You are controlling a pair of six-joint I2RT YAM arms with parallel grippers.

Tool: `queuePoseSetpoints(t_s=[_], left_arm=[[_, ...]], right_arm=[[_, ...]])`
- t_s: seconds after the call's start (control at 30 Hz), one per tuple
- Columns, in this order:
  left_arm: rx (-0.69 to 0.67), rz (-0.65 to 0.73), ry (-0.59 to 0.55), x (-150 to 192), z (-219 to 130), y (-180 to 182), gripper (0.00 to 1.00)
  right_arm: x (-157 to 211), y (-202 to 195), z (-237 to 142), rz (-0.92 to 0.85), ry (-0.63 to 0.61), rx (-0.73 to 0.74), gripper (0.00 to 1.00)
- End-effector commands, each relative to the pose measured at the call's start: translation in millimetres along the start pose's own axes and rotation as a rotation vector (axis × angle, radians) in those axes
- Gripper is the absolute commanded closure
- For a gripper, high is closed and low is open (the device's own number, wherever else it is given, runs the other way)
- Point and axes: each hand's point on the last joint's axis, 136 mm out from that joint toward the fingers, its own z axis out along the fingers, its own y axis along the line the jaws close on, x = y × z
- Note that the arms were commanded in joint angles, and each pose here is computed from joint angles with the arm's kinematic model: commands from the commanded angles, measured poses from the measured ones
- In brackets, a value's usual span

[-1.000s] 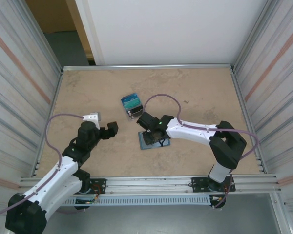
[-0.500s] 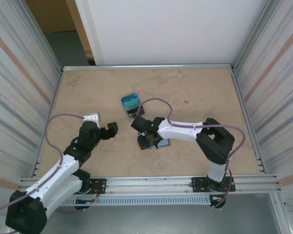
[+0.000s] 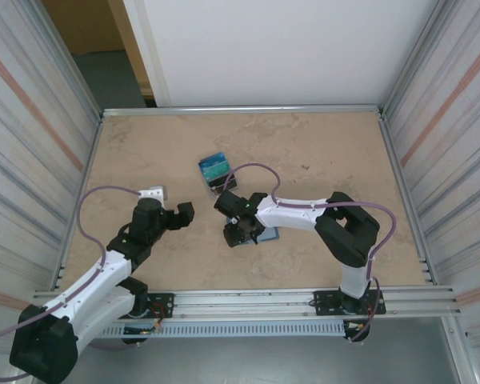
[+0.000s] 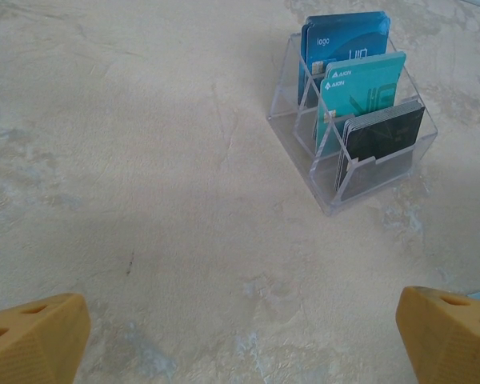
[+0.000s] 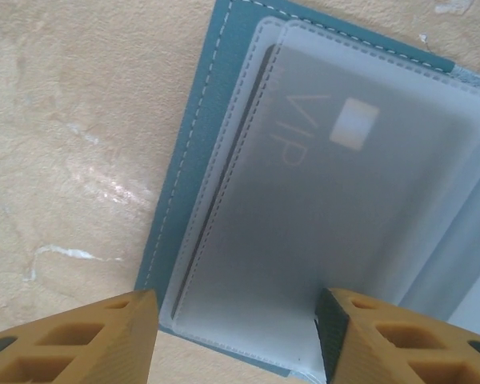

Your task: Take the credit cards out of the card holder

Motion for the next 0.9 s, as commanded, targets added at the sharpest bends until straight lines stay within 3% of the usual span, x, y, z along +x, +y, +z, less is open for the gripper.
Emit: queuePoseSetpoints(t_s=[0.0,0.27,0.57,0.87], left_arm=[[0.024,0.003,-0.032,-13.3,-2.0,-7.6,0.01],[0.032,0.008,-0.038,-15.7,-5.6,-9.3,0.01],[0.05,0.022,-0.048,-19.3,-12.3,-12.6,0.01],[0.082,0.046,-0.039,-24.8,-16.4,-21.4,0.01]], right_arm=[[6.0,-10.0,8.0,0.026,0.034,0.055,0.46],[10.3,-12.9,11.2,0.019,0.039,0.099,0.57],[-6.7,-16.9,-9.5,0.053,-0.059,0.115,0.73],[-23.3,-24.2,-31.9,0.107,-0.162,0.147,0.75]])
